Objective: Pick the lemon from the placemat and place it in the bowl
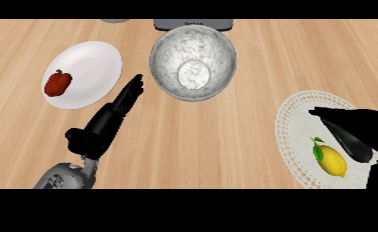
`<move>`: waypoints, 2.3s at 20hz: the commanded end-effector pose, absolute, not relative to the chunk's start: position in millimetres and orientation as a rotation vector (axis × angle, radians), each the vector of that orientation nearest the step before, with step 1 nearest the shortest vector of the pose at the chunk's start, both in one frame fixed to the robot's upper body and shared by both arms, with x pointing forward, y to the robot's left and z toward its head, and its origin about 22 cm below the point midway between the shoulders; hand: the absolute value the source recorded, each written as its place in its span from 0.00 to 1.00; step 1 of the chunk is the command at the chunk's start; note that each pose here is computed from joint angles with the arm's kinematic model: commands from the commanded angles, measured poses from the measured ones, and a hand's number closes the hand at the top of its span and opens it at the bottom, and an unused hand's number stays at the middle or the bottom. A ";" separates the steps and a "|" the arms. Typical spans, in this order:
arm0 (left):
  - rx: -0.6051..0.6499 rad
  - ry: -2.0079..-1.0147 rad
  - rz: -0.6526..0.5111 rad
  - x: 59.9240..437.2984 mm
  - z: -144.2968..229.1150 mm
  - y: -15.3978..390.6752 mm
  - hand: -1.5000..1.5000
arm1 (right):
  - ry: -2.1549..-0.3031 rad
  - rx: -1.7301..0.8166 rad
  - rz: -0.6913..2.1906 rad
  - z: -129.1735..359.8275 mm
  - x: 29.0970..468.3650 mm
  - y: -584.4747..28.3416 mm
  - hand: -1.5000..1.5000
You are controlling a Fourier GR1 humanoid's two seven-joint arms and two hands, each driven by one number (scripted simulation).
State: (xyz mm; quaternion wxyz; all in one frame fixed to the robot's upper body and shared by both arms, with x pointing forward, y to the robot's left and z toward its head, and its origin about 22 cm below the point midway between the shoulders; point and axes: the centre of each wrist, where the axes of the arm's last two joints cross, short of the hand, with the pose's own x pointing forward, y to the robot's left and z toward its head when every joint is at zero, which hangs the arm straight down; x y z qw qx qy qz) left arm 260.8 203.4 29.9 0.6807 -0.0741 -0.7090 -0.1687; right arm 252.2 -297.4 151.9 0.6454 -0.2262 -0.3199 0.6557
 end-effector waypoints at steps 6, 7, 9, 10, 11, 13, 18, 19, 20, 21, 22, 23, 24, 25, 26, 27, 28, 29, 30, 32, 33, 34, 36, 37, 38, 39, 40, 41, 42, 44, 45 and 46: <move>-0.167 -1.593 -0.371 259.4 36.5 207.3 0.50 | -0.718 -0.538 1.524 133.7 240.9 -296.0 0.00; -0.145 -1.585 -0.378 253.9 42.0 197.0 0.50 | -0.732 -0.562 1.526 137.1 228.5 -287.0 0.00; -0.156 -1.587 -0.367 258.5 41.1 207.0 0.50 | -0.748 -0.601 1.523 121.9 227.7 -279.5 0.00; -0.167 -1.587 -0.391 261.0 25.4 207.6 0.50 | -0.772 -0.598 1.516 112.6 226.8 -288.6 0.00; -0.187 -1.575 -0.364 256.3 20.7 208.9 0.50 | -0.792 -0.624 1.508 122.6 208.5 -279.0 0.00; -0.168 -1.586 -0.364 275.3 34.8 206.4 0.50 | -0.812 -0.633 1.500 110.6 218.8 -281.3 0.00; -0.183 -1.587 -0.369 271.7 32.2 199.8 0.50 | -0.849 -0.717 1.522 103.1 219.0 -298.6 0.00; -0.171 -1.585 -0.368 256.7 24.5 209.9 0.50 | -0.852 -0.751 1.509 106.6 210.3 -281.0 0.00; -0.175 -1.584 -0.379 264.3 37.0 213.8 0.50 | -0.844 -0.777 1.510 107.7 222.7 -299.2 0.00; -0.174 -1.600 -0.360 268.9 44.8 209.8 0.50 | -0.850 -0.780 1.508 88.5 210.9 -294.7 0.00; -0.165 -1.588 -0.390 257.6 28.9 207.8 0.50 | -0.849 -0.782 1.504 92.6 219.6 -296.8 0.00; -0.173 -1.596 -0.368 253.2 26.9 188.0 0.50 | -0.850 -0.777 1.483 88.7 210.1 -300.8 0.00; -0.182 -1.592 -0.381 253.8 29.1 211.3 0.50 | -0.830 -0.775 1.481 88.3 219.0 -297.9 0.00; -0.155 -1.588 -0.373 262.4 42.5 204.1 0.50 | -0.830 -0.780 1.484 86.2 205.6 -305.3 0.00; -0.159 -1.588 -0.374 272.0 36.1 221.5 0.50 | -0.842 -0.800 1.466 95.0 225.6 -314.5 0.00; -0.170 -1.587 -0.368 267.6 28.9 214.1 0.50 | -0.814 -0.794 1.490 58.3 215.9 -305.7 0.00; -0.152 -1.588 -0.370 264.4 24.1 199.7 0.50 | -0.792 -0.773 1.477 60.1 217.1 -287.7 0.00; -0.177 -1.625 -0.381 247.6 25.9 193.2 0.50 | -0.769 -0.778 1.466 67.2 235.1 -302.9 0.00; -0.143 -1.590 -0.369 251.9 20.8 213.9 0.50 | -0.787 -0.777 1.471 91.8 229.7 -329.4 0.00; -0.164 -1.591 -0.377 266.0 35.3 208.1 0.50 | -0.776 -0.753 1.476 47.9 213.5 -317.2 0.00; -0.183 -1.578 -0.382 258.1 45.6 188.2 0.50 | -0.782 -0.757 1.477 63.9 229.4 -315.8 0.00; -0.174 -1.594 -0.380 262.7 45.6 192.2 0.50 | -0.781 -0.747 1.464 36.9 237.7 -303.3 0.00; -0.184 -1.581 -0.383 255.4 28.3 204.1 0.50 | -0.781 -0.754 1.481 35.3 224.1 -329.8 0.00; -0.167 -1.581 -0.378 254.0 15.8 197.6 0.50 | -0.793 -0.740 1.473 58.8 246.1 -317.3 0.00; -0.173 -1.582 -0.383 276.3 24.0 209.7 0.50 | -0.802 -0.743 1.470 57.1 235.1 -314.3 0.00; -0.171 -1.578 -0.379 255.0 36.2 207.3 0.50 | -0.805 -0.730 1.453 52.9 248.0 -331.6 0.00; -0.170 -1.590 -0.397 258.8 48.8 213.8 0.50 | -0.825 -0.740 1.461 40.0 243.0 -307.5 0.00; -0.163 -1.590 -0.395 252.3 41.8 195.7 0.50 | -0.821 -0.730 1.448 42.1 259.1 -326.3 0.00; -0.166 -1.575 -0.373 248.4 32.4 216.5 0.50 | -0.826 -0.715 1.466 38.6 246.8 -322.8 0.00; -0.153 -1.580 -0.377 256.0 25.5 198.1 0.50 | -0.904 -0.689 1.486 42.2 251.4 -329.2 1.00; -0.154 -1.580 -0.375 265.9 19.7 213.6 0.50 | -0.944 -0.688 1.490 42.6 252.3 -311.4 1.00; -0.176 -1.596 -0.371 264.1 40.4 210.4 0.50 | -0.968 -0.725 1.502 27.5 236.0 -329.7 1.00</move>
